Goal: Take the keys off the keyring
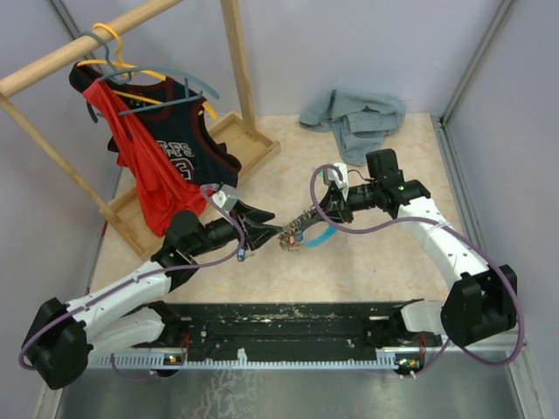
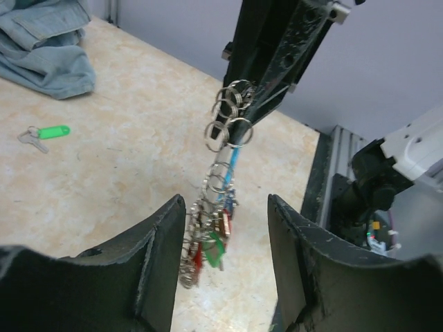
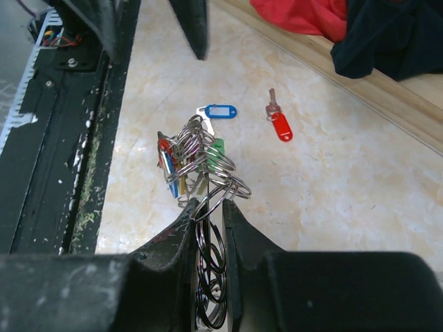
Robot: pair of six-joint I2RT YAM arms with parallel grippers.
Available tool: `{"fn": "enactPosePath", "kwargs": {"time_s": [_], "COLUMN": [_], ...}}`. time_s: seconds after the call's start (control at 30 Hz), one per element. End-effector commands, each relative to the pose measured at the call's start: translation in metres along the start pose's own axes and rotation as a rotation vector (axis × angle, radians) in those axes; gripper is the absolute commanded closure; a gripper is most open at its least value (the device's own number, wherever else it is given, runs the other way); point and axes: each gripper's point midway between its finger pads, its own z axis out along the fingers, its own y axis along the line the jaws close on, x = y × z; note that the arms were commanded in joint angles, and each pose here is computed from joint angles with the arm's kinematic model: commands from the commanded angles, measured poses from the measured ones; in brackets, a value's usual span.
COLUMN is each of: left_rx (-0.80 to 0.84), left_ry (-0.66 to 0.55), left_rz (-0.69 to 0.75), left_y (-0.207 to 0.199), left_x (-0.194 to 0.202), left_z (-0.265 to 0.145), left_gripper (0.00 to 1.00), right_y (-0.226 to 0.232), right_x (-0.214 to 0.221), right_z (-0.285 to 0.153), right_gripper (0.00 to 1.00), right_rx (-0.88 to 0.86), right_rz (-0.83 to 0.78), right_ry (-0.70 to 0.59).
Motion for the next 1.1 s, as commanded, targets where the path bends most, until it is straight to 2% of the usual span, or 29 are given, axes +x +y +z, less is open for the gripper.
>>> {"fn": "enactPosePath", "kwargs": {"time_s": [0.0,0.2,0.3,0.5,0.73,1.07], "left_rx": [0.048,0.064,0.045,0.006,-0.016,-0.116], "left_ry": [-0.004,-0.016,0.003,0.002,-0.036,-0.024], "left_rz": [-0.136,-0.202,-0.230,-0.252,-0.254,-0.271], "left_y": [-0.021,-0.040,-0.035,-0.019,-0.010,0.009], "left_x": [-0.010,-0.001,0.017,0.037,0.039,0.045], "left_z": [-0.005,0.002,0.011,0.022,0.029,0.035], "left_gripper": [0.46,0.51,0.51,0.49,0.43,0.40], "right_y": [-0.021,-0.032,-0.035,-0.036,-0.038,-0.038], "right_x": [-0.035,-0.033,-0.033,-0.031,-0.030,-0.030], "right_z": [-0.006,-0.006,-0.006,-0.006,-0.006,-0.006], "right_gripper": [0.99,0.99,0.99,0.99,0.99,0.99], "right_rx": [0.076,0.125,0.138,0.146,0.150,0.148], "right_rz": [-0.046,0.008,0.023,0.040,0.046,0.056], "right_ry": [-0.052,-0.043,-0.038,-0.034,-0.030,-0.030]}}
